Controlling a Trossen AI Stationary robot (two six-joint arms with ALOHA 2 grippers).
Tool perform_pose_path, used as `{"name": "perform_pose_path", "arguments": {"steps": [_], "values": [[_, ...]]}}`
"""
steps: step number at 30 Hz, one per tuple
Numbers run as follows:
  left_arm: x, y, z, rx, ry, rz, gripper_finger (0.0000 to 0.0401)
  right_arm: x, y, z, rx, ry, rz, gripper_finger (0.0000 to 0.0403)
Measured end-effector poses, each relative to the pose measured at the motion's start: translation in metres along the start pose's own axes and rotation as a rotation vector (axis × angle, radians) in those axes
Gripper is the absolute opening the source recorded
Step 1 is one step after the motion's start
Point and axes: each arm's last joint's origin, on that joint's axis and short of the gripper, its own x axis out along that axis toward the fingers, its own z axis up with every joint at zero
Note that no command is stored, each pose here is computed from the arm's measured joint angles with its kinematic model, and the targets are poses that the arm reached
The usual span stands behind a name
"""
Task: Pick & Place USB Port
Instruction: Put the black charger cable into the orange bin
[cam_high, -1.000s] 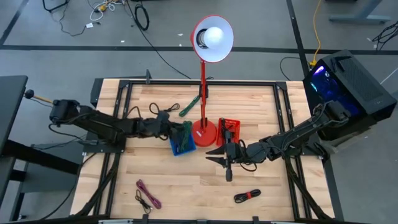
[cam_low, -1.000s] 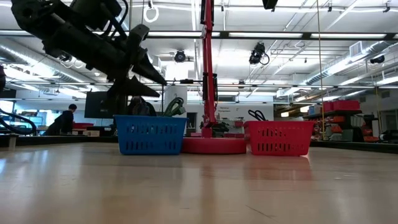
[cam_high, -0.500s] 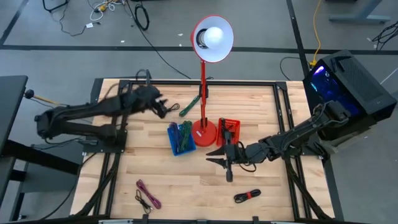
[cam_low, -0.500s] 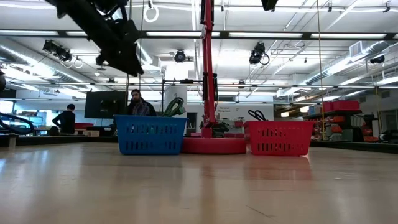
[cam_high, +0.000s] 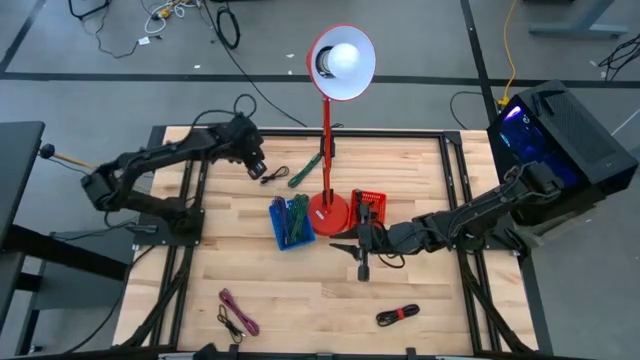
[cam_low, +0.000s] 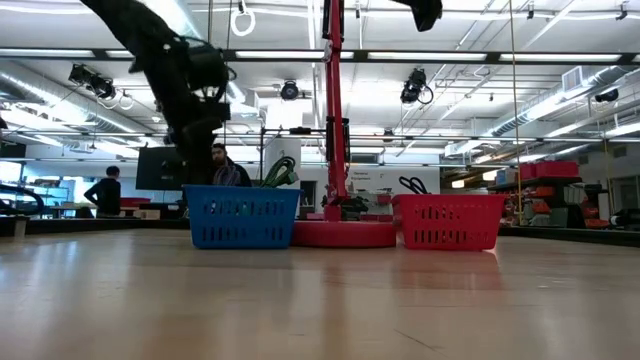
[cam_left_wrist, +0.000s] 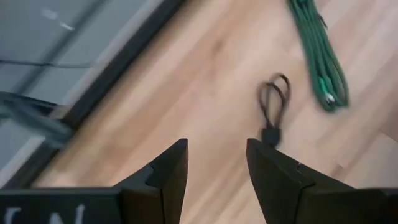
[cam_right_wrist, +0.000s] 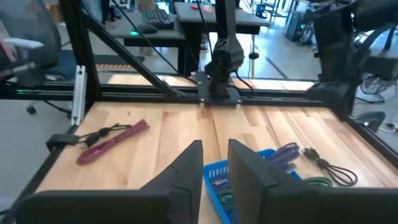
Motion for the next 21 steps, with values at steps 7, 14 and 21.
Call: {"name": "perform_pose_path", "arguments": {"steps": [7, 14, 21], "values": [[0.034, -0.002, -0.005, 0.046, 0.103, -0.232, 0.0169, 0.003, -0.007, -0.004, -0.009, 0.042, -0.024, 0.0076], [0.063, -0.022, -0.012, 0.103, 0.212, -0.284, 0.0169, 0.003, -0.009, -0.006, -0.017, 0.066, -0.031, 0.0076], [0.08, -0.037, -0.016, 0.169, 0.259, -0.201, 0.0169, 0.003, -0.009, -0.006, 0.0, 0.064, -0.031, 0.0076]]}}
